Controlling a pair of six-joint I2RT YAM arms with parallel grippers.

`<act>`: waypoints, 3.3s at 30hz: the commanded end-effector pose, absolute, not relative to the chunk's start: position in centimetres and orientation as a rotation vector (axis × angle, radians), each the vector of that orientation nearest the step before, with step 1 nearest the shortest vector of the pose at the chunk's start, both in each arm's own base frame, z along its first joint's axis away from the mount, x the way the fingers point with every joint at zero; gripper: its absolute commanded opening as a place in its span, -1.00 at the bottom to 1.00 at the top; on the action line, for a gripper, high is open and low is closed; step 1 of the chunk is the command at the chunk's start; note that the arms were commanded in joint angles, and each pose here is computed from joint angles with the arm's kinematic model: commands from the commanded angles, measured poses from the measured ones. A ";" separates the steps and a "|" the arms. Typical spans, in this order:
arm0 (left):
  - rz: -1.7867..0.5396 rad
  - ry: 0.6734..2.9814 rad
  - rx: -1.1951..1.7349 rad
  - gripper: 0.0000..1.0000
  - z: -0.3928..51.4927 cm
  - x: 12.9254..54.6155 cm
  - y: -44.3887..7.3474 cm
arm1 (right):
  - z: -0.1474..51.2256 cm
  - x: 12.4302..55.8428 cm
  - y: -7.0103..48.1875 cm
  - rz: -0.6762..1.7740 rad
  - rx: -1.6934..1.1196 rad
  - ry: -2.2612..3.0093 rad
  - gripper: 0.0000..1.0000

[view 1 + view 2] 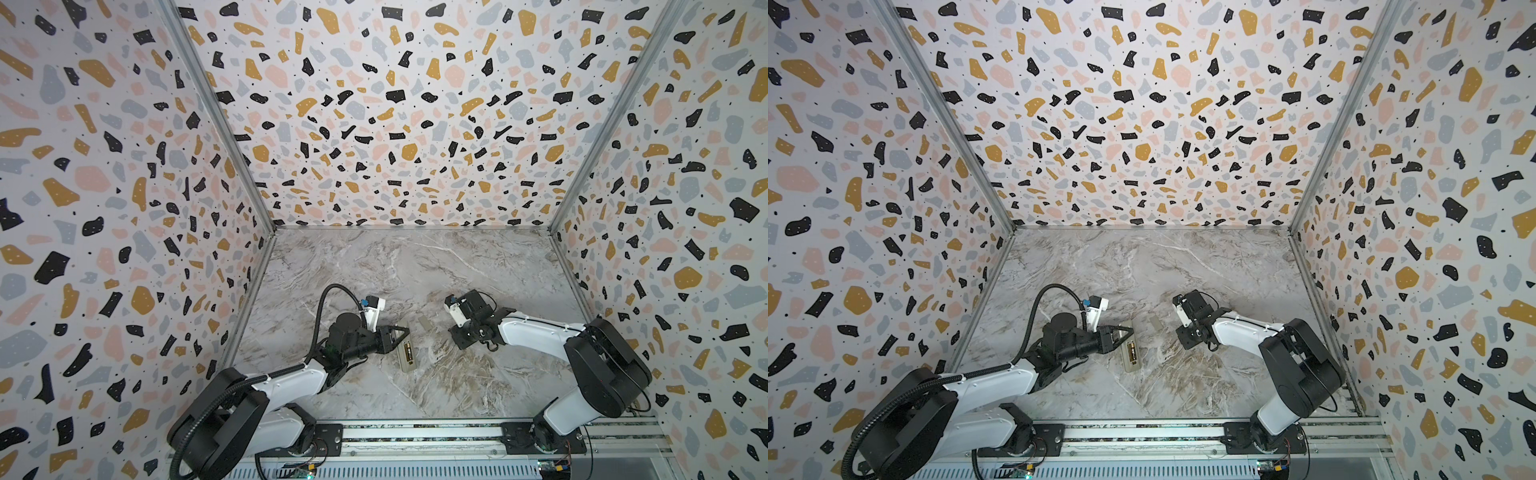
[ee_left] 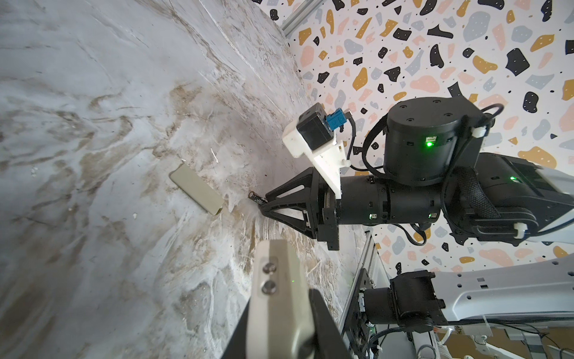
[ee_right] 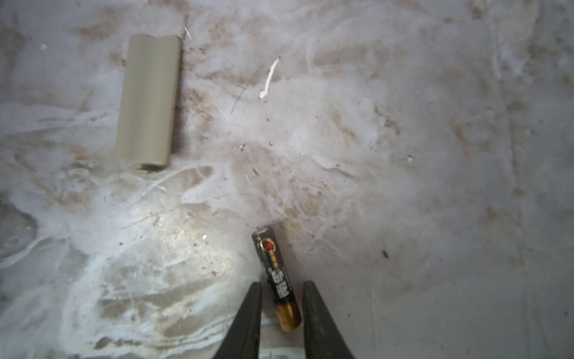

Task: Load the batteries into the remote control
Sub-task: 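Lower the right gripper and pinch the second battery, lifting it upright, then carry the battery to the remote and lower it into the compartment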

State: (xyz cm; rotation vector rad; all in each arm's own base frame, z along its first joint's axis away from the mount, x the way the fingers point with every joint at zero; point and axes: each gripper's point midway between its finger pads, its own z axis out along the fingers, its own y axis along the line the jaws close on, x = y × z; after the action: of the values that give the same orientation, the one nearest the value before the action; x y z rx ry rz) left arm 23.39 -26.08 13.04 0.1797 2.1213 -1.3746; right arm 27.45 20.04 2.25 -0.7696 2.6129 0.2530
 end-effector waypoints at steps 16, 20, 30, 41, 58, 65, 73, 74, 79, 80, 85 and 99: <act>-1.426 2.023 0.162 -1.00 14.8 24.2 -26.4 | 3.1 26.8 20.2 0.295 -0.808 2.611 -0.86; -1.449 1.983 0.105 -1.00 15.4 24.5 -26.1 | 5.1 26.6 21.5 0.364 -0.842 2.517 -0.90; -1.471 1.859 -0.022 -1.00 17.0 25.3 -24.9 | 12.7 24.8 25.7 0.478 -0.953 2.262 -0.96; -1.440 1.826 -0.105 -1.00 16.7 25.8 -23.8 | 17.0 21.4 30.1 0.616 -1.077 2.150 -0.97; -1.424 1.829 -0.140 -1.00 15.9 25.9 -23.5 | 16.3 19.2 34.6 0.694 -1.204 2.144 -1.00; -1.449 1.825 -0.158 -1.00 15.5 25.7 -23.6 | 15.3 19.5 35.0 0.683 -1.207 2.185 -0.99; -1.461 1.815 -0.171 -1.00 15.4 25.6 -23.6 | 14.7 19.6 34.9 0.664 -1.201 2.211 -0.99; -1.460 1.815 -0.172 -1.00 15.3 25.6 -23.6 | 14.6 19.6 34.9 0.662 -1.203 2.215 -1.00; -1.458 1.813 -0.187 -1.00 15.3 25.7 -23.5 | 14.2 19.5 34.7 0.653 -1.209 2.234 -0.99; -1.456 1.811 -0.191 -1.00 15.3 25.7 -23.4 | 14.0 19.4 34.7 0.648 -1.211 2.239 -0.99; -1.449 1.809 -0.201 -1.00 15.2 25.7 -23.2 | 13.7 19.4 34.7 0.633 -1.221 2.250 -0.99; -1.486 1.806 -0.189 -1.00 15.5 25.4 -23.6 | 13.6 19.5 35.2 0.634 -1.229 2.246 -0.95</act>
State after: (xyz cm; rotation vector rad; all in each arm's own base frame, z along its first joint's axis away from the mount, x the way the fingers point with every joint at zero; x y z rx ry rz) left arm 25.76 -23.22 13.13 -0.2318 1.9039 -1.4160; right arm 19.14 34.55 12.37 -1.2396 2.2662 0.6290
